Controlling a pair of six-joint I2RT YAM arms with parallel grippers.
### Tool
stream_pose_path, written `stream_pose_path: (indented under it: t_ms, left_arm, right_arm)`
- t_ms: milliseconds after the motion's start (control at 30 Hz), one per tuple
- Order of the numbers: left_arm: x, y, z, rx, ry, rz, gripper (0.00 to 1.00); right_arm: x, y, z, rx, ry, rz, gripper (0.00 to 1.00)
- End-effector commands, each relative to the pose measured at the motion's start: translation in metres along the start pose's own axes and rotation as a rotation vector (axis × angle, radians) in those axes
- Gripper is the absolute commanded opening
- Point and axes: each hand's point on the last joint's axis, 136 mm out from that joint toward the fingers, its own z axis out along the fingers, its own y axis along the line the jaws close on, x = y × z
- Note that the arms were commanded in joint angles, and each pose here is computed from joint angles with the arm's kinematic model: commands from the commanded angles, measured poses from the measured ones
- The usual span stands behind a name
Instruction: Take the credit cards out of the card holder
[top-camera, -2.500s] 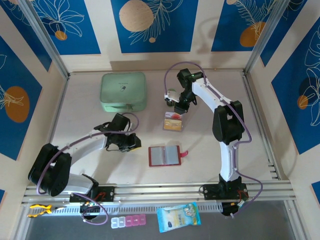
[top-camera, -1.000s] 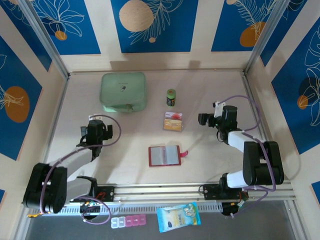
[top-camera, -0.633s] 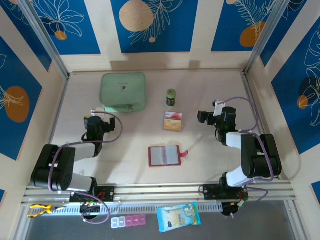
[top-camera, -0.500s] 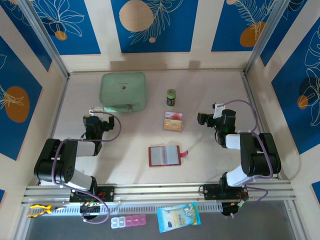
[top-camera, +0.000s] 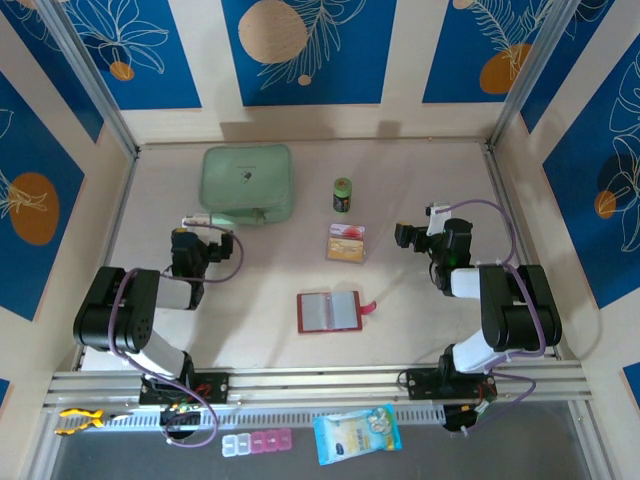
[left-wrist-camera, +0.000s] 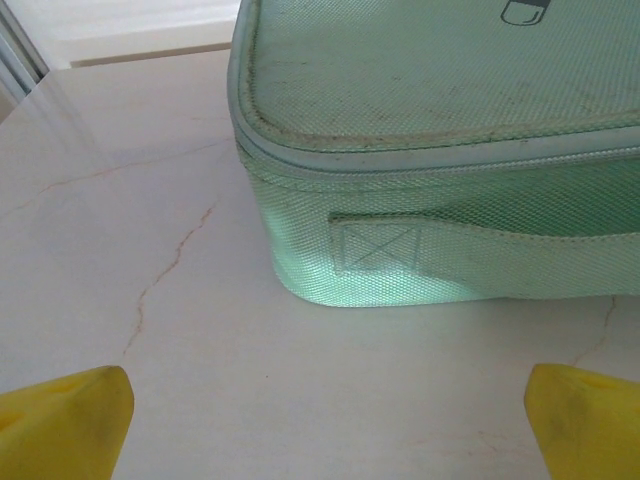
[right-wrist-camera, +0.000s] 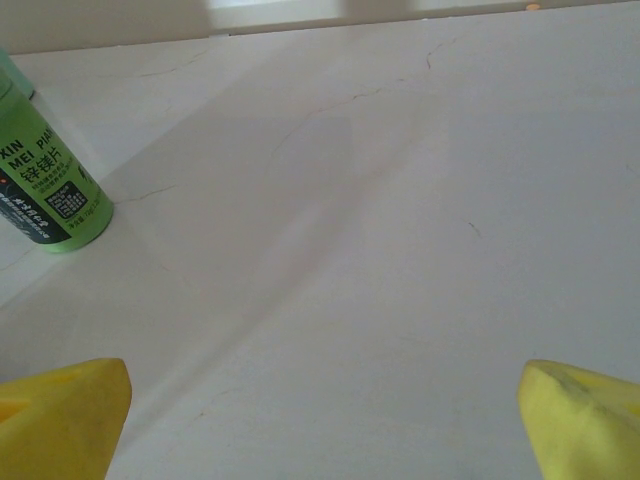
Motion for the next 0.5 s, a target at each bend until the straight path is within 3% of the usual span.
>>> stream_pose_path:
  t_ms: [0, 467]
  left_arm:
    - [-0.0126, -0.0031, 0.0025, 0.027, -0.039, 0.009, 1.00]
    - [-0.0119, -0.0070, 0.0046, 0.063, -0.027, 0.003, 1.00]
  right_arm:
    - [-0.0077, 0.0005, 0.0001, 0.002, -0.033, -0.002, 0.99]
    - [-0.0066, 0.0011, 0.0011, 0.002, -0.028, -0.005, 0.99]
